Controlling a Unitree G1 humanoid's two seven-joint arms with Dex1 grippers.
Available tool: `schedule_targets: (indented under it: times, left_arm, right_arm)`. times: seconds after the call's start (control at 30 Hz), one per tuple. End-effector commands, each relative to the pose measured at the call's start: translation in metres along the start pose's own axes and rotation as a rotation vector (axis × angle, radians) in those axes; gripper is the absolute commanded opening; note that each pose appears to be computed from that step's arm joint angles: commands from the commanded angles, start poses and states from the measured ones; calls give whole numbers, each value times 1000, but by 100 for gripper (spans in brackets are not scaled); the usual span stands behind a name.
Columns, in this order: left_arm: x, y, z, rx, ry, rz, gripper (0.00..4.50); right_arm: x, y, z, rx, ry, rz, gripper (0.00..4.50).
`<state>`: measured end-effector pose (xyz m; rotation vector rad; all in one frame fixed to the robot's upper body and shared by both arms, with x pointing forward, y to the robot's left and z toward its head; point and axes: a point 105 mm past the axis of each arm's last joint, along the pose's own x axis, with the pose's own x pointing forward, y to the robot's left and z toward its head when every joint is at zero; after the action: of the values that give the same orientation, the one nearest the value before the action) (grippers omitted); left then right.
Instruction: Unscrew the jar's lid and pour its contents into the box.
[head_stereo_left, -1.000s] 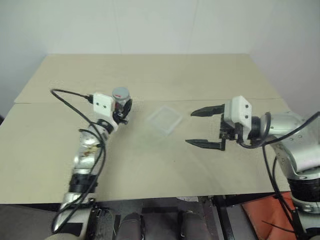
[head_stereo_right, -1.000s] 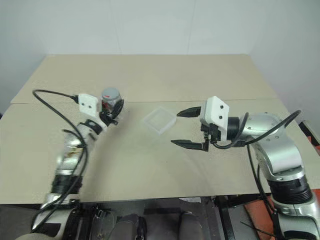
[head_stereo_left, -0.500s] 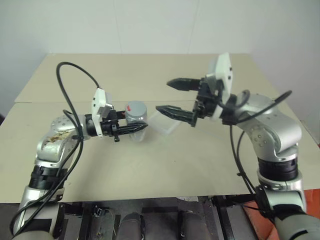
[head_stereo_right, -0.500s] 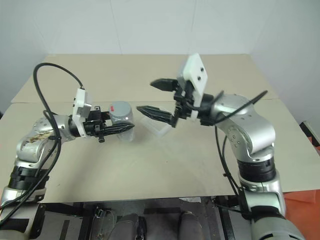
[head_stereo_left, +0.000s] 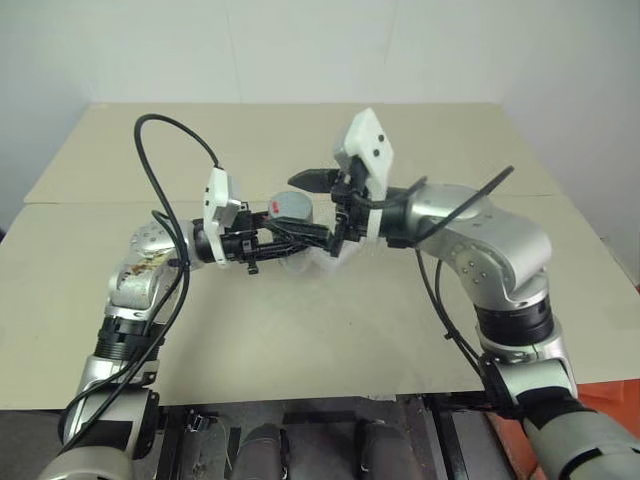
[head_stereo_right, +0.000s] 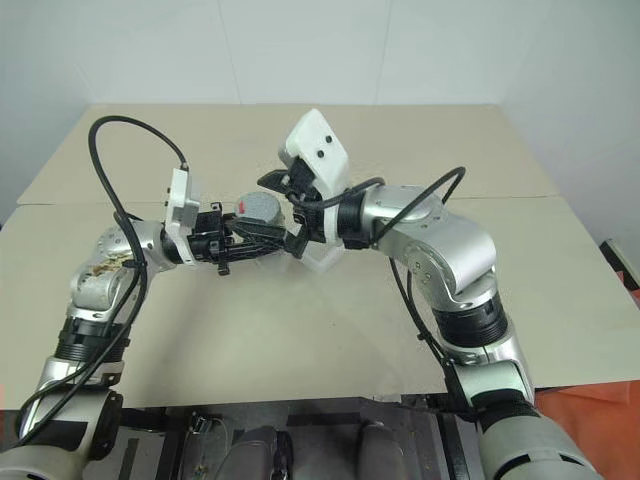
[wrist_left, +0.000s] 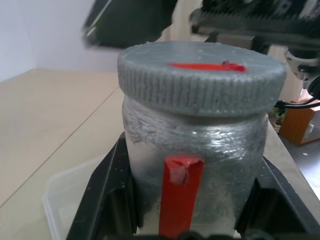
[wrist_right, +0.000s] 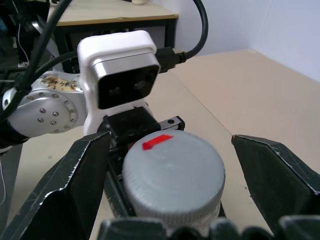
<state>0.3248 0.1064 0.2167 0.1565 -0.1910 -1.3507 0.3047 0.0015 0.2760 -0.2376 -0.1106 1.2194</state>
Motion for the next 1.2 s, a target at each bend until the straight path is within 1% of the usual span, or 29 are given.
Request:
schedule_targets:
  times: [0.03,0.13,0.23,0.27,0.3,0.33,0.37,0.53,0.6,0.63,0.7,0.77,0.83,0.9,1.03,1.13,1.2]
  left_arm:
    - [1,-3,12,55,-23,-9,192]
    - [-1,-3,13,61,-22,-6,192]
    - [-1,-3,13,63,-22,-5,192]
    - [-1,-3,12,63,-21,-4,192]
    - [-1,-3,12,63,-21,-4,192]
    - [-1,-3,12,62,-20,-3,192]
    - [-1,-3,12,61,-19,-4,192]
    - [-2,-4,10,58,-15,-5,192]
    - [-4,-5,10,59,-17,-10,192]
    - [-4,-8,11,59,-25,-30,192]
    - [-6,-15,14,60,-41,-71,192]
    - [-7,-30,18,52,-62,-159,192]
    - [-9,-45,19,51,-67,-249,192]
    - [-10,-53,18,59,-55,-297,192]
    - [-9,-64,22,63,-60,-358,192]
    - [-7,-66,23,69,-66,-364,192]
    - [-5,-66,23,72,-67,-363,192]
  right_arm:
    - [0,0,9,-35,-13,0,450]
    - [3,0,8,-33,-11,0,450]
    - [4,1,7,-33,-7,6,387]
    - [4,1,7,-33,-6,7,359]
    - [4,1,7,-34,-6,7,320]
    - [4,1,7,-35,-5,6,290]
    - [4,0,7,-38,-5,4,276]
    - [2,1,9,-51,-12,7,276]
    - [1,2,9,-59,-14,22,276]
    - [-1,3,10,-71,-25,55,276]
    - [-4,9,10,-89,-51,150,276]
    - [-12,24,10,-85,-90,352,276]
    - [-14,31,9,-82,-107,506,276]
    - [-10,31,7,-64,-100,564,276]
    - [-3,38,-3,-84,-86,774,276]
    - [4,38,-6,-89,-91,838,276]
    - [10,35,-9,-99,-85,840,276]
